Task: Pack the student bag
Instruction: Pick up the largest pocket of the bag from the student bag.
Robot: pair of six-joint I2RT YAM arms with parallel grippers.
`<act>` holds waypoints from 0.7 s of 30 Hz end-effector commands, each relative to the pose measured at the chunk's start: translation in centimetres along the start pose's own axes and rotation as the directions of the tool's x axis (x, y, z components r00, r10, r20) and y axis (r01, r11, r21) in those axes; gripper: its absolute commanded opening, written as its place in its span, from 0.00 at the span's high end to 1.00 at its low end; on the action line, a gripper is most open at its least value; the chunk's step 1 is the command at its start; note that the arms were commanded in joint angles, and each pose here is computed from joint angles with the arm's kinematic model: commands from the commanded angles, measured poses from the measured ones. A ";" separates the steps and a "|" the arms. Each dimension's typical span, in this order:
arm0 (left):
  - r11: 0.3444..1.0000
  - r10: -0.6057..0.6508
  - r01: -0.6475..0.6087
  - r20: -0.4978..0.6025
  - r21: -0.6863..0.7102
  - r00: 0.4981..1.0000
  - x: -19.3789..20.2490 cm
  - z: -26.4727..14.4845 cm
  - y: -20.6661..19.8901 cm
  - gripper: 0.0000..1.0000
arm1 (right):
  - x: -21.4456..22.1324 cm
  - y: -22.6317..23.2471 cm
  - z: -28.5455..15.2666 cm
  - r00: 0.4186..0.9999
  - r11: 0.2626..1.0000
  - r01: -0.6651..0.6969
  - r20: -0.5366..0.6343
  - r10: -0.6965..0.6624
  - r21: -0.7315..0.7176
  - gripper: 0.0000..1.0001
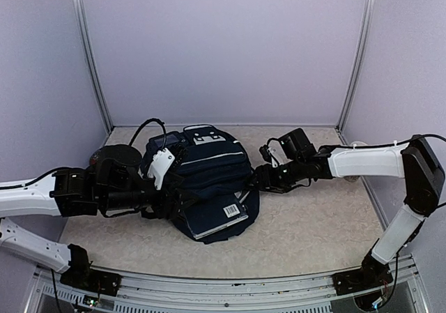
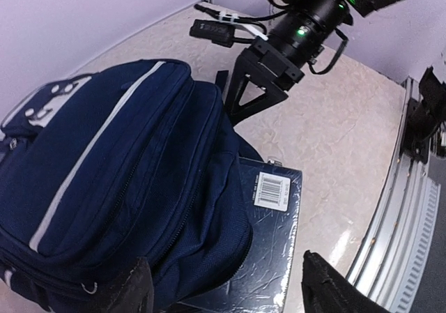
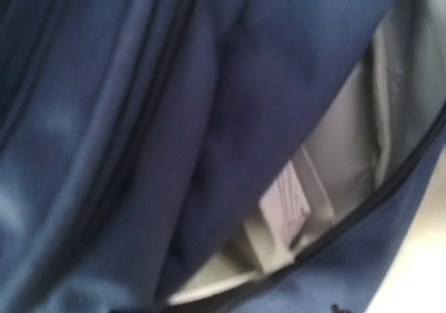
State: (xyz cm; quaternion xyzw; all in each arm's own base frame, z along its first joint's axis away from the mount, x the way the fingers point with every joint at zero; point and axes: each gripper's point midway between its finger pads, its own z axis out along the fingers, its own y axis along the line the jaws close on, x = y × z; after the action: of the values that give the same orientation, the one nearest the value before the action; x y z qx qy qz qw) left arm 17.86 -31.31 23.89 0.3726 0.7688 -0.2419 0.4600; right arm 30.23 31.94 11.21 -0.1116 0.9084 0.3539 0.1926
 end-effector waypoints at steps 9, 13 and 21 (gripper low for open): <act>0.947 0.223 -0.254 -0.167 -0.195 0.960 1.6 3.8 2.2 0.09 | 7.3 7.1 -3.7 0.987 0.928 0.078 -0.101 -0.123 -0.364 0.38; 0.887 0.249 -0.302 -0.188 -0.349 0.950 0.6 4.0 4.6 0.17 | 9.2 8.6 -3.6 0.988 0.908 0.030 -0.124 -0.090 -0.418 0.37; 0.866 0.266 -0.276 -0.084 -0.417 0.960 -2.5 3.5 5.2 0.66 | 9.4 9.5 -1.7 0.989 0.880 -0.021 -0.141 -0.053 -0.474 0.44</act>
State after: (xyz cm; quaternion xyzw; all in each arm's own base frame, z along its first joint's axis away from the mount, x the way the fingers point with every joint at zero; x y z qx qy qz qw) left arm 23.65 -31.09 20.58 0.4017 0.7674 0.0131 0.4996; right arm 18.06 35.52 13.06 -0.1906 0.8297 0.5155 0.0976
